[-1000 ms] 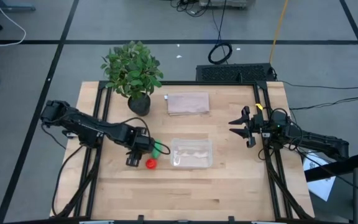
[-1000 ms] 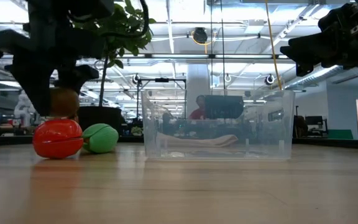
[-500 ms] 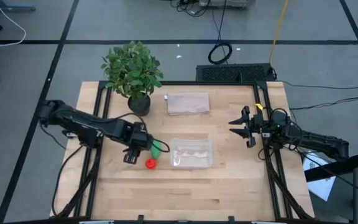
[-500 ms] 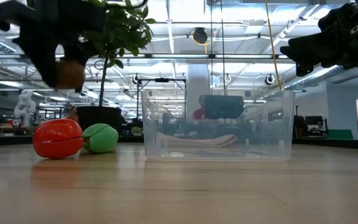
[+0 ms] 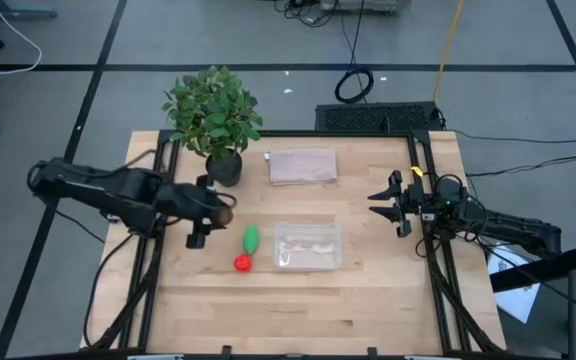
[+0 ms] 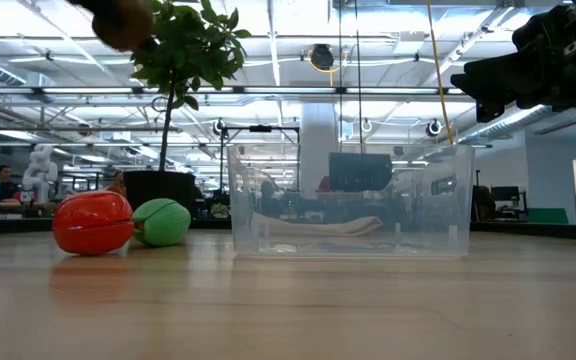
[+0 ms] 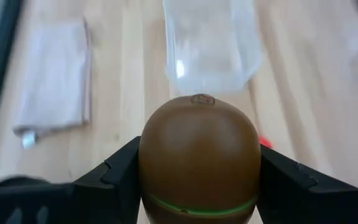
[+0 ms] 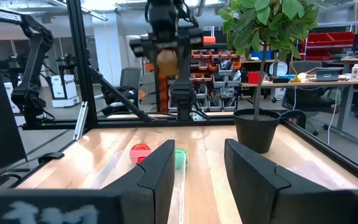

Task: Pick and placing Produce into tupperware
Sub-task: Put the brown kiwi into the transparent bin

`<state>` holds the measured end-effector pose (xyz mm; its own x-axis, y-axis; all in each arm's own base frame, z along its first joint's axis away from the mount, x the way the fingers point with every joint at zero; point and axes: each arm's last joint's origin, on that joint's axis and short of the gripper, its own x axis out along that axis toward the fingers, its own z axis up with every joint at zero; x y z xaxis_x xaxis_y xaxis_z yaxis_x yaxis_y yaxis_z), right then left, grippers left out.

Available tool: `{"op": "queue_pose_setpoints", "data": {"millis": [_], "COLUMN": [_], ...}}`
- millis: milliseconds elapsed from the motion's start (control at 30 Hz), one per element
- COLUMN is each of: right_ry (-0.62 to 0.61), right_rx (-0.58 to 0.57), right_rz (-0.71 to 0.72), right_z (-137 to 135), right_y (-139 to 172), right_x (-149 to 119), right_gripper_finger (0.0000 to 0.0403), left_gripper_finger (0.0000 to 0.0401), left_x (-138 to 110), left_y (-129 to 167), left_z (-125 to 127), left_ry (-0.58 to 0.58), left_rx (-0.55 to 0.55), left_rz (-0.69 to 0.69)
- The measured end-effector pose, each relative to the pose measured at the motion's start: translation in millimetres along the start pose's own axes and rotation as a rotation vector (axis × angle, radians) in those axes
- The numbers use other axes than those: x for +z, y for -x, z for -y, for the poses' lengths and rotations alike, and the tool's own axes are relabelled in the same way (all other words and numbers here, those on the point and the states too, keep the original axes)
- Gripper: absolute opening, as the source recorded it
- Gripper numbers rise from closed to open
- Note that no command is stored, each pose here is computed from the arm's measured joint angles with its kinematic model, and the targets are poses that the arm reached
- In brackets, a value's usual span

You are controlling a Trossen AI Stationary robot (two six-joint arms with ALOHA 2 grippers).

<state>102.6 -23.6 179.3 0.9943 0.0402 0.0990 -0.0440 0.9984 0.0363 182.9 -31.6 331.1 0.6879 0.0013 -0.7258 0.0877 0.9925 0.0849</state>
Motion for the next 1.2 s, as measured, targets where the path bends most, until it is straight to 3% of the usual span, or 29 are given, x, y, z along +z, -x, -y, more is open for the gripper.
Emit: {"op": "queue_pose_setpoints", "data": {"millis": [200, 500, 900, 1200], "right_ry": [0.000, 0.000, 0.000, 0.000], "right_rx": [0.000, 0.000, 0.000, 0.000], "right_rz": [-0.001, 0.000, 0.000, -0.001], "right_z": [0, 0, 0, 0], "right_y": [0, 0, 0, 0], "right_x": [0, 0, 0, 0], "right_gripper_finger": [0.0132, 0.0132, 0.0132, 0.0132], "left_gripper_finger": [0.0223, 0.0223, 0.0223, 0.0223], "left_x": [-4, -35, -84, -107], "left_y": [13, -17, -57, -66], "left_z": [1, 4, 9, 11], "left_ry": [-0.051, -0.102, -0.103, -0.111], "left_rx": [-0.042, -0.031, -0.036, -0.049], "left_rz": [0.256, 0.534, 0.713, 0.777]}}
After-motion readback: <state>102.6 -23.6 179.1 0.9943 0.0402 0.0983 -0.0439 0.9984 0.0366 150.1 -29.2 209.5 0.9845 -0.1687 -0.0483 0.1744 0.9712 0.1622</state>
